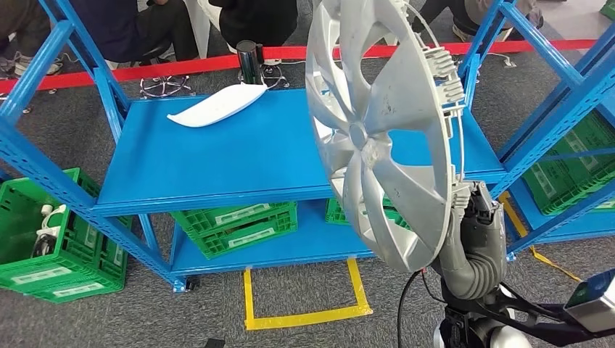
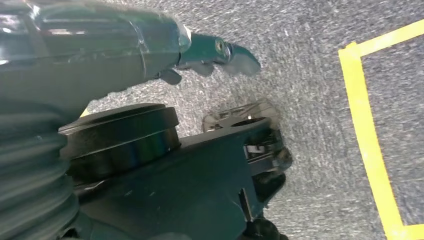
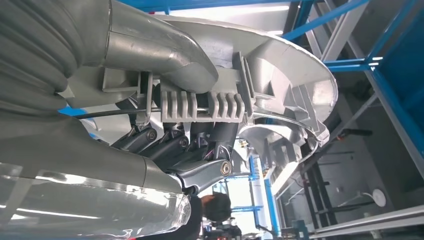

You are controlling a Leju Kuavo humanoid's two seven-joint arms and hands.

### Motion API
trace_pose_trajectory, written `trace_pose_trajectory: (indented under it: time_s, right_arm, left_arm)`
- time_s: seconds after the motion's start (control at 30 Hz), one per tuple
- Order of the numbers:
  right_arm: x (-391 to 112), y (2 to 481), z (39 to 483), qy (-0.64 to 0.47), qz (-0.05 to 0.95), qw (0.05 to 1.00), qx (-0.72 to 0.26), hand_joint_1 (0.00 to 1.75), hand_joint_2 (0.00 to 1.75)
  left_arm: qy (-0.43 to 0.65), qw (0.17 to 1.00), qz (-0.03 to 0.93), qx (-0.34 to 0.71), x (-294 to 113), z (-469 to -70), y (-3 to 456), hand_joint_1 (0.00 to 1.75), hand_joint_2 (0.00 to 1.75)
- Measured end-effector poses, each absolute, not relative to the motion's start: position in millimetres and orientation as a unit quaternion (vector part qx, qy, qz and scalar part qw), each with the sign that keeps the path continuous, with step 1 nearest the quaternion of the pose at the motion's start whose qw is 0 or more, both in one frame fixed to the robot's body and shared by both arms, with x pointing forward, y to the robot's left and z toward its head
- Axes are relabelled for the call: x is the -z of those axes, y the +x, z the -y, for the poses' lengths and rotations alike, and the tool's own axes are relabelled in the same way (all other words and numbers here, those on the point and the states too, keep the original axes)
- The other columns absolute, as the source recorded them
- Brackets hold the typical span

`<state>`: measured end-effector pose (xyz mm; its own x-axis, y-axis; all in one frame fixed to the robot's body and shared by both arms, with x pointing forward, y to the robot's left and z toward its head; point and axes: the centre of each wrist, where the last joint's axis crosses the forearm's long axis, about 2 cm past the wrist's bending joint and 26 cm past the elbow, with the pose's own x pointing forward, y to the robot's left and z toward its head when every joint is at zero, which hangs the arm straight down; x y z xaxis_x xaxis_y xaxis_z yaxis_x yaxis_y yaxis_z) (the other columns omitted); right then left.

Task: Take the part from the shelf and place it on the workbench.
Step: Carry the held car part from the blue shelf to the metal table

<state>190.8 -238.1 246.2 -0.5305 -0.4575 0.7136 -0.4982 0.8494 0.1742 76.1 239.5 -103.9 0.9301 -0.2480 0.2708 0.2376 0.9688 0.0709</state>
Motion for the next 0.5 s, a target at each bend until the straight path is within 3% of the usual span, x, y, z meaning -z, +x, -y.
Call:
trace_pose_trajectory:
  time_s: [0.5]
  right_arm:
    - [-244.5,190.5,239.2,0.271,0.874,0.403,-0.023,1.75,1.75]
  left_arm:
    - [0.019,0.981,0.144,0.125,103.7,-240.9,77.9,0.0,1.75]
